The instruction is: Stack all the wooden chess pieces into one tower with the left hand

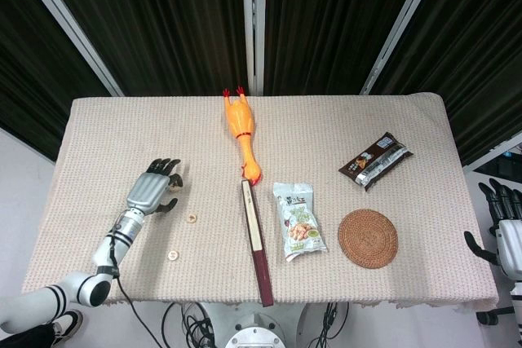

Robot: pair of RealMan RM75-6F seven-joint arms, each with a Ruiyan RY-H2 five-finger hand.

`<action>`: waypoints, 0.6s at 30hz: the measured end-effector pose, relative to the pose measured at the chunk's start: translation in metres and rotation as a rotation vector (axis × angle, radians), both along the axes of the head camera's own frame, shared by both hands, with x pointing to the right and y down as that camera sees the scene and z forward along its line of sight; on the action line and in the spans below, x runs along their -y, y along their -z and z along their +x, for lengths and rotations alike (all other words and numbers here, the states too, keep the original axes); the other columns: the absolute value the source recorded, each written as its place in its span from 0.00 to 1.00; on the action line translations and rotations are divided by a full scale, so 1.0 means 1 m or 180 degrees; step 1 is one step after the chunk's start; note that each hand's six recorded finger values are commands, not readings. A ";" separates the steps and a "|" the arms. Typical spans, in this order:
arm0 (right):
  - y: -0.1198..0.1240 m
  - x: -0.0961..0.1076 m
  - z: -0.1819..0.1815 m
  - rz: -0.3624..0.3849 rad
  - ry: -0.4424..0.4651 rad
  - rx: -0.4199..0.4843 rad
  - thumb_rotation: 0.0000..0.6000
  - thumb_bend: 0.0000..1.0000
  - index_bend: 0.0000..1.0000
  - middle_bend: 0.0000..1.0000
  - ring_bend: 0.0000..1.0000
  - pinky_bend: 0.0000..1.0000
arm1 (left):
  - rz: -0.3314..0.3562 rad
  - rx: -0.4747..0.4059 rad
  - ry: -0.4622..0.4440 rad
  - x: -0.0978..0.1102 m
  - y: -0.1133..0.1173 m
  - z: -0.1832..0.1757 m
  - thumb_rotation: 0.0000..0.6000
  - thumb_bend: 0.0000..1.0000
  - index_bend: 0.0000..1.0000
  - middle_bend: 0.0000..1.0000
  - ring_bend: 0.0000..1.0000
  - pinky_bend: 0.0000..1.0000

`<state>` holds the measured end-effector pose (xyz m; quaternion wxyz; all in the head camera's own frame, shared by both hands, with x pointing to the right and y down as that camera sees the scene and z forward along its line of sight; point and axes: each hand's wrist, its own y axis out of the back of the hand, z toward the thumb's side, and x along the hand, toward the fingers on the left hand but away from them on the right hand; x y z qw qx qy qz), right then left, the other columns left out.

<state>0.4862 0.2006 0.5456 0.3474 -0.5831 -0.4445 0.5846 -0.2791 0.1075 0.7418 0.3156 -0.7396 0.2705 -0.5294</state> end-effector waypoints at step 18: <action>0.000 0.000 0.000 0.0000 0.0002 0.0006 1.00 0.25 0.00 0.00 0.00 0.00 | 0.0071 -0.0202 0.0015 0.000 0.012 0.011 1.00 0.34 0.38 0.03 0.00 0.00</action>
